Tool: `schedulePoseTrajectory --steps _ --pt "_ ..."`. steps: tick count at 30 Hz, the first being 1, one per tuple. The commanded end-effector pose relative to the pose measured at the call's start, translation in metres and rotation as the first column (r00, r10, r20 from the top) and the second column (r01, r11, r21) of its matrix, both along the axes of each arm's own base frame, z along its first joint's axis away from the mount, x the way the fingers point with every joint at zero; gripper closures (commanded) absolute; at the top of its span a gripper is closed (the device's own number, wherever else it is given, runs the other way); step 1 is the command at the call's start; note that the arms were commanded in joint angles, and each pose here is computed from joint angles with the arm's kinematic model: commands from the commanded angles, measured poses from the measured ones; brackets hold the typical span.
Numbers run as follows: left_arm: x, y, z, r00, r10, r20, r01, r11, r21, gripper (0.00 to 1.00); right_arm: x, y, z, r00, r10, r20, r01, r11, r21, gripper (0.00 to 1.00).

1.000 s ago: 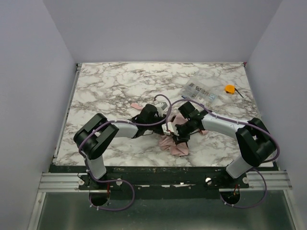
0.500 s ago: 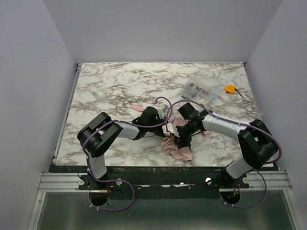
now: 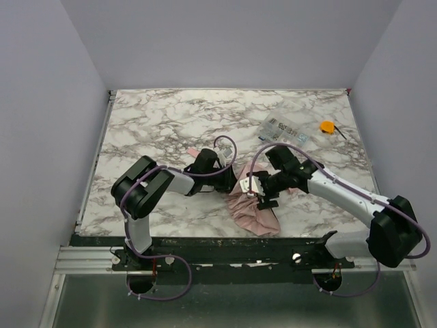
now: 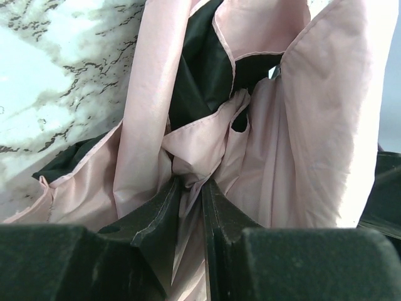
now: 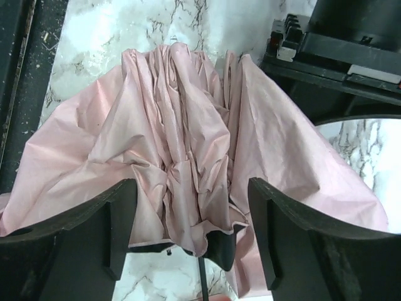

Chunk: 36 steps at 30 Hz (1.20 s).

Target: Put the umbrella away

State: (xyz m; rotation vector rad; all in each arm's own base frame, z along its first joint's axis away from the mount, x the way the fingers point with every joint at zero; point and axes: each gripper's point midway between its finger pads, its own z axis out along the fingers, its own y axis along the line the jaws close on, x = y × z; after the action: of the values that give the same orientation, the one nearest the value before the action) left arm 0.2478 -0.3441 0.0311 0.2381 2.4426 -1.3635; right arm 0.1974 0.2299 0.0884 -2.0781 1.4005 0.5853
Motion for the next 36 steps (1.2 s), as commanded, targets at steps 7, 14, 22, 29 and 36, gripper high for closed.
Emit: schedulePoseTrajectory --steps 7,14,22,29,36 --pt "-0.019 0.019 -0.038 0.989 -0.003 -0.149 0.019 0.994 0.108 0.77 0.009 -0.001 -0.027 0.99 0.028 0.139 -0.034 0.999 0.038 0.0" --pt "-0.023 0.02 -0.041 0.987 -0.031 -0.16 0.05 0.992 0.115 0.77 0.031 0.005 -0.017 0.969 -0.026 0.245 0.009 0.997 0.071 0.0" --pt "-0.016 0.023 -0.044 0.986 -0.007 -0.167 0.026 0.993 0.112 0.78 -0.002 0.018 0.001 0.991 0.077 0.114 -0.087 0.993 0.083 0.0" --pt "-0.016 0.022 -0.041 0.986 -0.019 -0.166 0.036 0.994 0.1 0.79 0.029 0.005 -0.037 0.976 -0.034 0.213 0.037 0.999 -0.009 0.0" --pt "-0.023 0.019 -0.032 0.985 -0.067 -0.161 0.077 0.995 0.056 0.84 0.032 -0.016 -0.077 0.974 -0.027 0.224 0.059 0.989 -0.136 0.0"
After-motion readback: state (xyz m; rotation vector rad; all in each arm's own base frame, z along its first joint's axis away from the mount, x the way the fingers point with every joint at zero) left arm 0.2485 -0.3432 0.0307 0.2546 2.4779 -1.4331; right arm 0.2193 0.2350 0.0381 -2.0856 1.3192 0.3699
